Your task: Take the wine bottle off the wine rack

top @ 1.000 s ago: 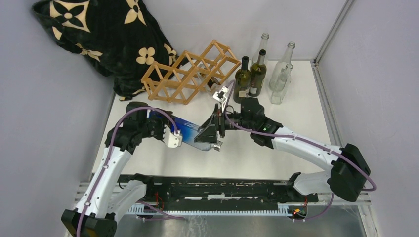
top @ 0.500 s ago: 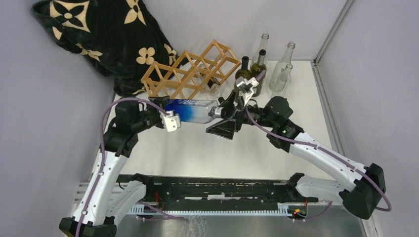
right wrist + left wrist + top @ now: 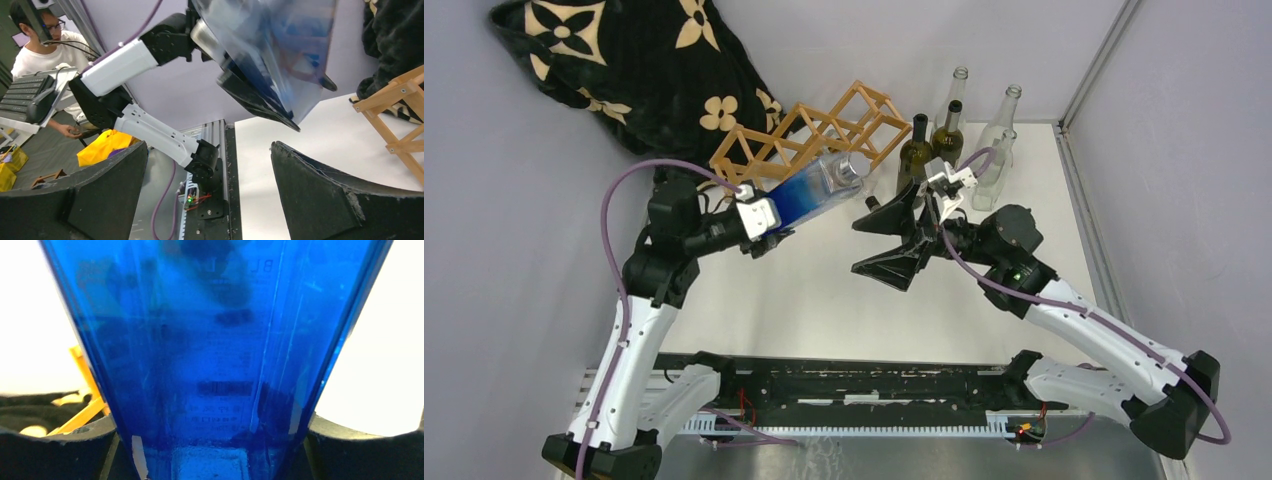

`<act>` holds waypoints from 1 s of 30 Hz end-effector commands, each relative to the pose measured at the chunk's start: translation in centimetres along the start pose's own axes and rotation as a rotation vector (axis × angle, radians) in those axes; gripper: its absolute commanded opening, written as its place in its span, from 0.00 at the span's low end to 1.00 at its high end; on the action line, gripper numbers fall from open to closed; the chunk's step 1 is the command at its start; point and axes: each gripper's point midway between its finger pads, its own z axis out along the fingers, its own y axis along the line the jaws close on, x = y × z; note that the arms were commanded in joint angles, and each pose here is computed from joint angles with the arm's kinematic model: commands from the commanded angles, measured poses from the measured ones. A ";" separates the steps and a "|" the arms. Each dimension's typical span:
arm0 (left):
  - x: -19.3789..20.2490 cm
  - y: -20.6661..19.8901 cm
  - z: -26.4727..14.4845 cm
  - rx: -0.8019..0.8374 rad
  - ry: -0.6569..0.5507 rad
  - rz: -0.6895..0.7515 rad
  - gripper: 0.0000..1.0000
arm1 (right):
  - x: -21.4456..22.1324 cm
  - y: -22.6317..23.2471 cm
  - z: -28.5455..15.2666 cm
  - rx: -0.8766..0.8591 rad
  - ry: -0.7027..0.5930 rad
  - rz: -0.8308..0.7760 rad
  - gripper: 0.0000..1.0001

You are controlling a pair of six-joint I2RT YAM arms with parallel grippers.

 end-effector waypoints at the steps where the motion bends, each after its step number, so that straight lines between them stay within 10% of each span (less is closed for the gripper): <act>1: -10.4 1.6 -1.9 0.038 -0.303 -0.050 0.02 | -0.8 -1.1 1.0 0.017 -0.040 -0.059 0.98; 30: -11.0 -6.5 -2.8 0.550 -0.341 -0.452 0.02 | -7.4 -1.8 9.2 -0.019 -0.334 -0.221 0.98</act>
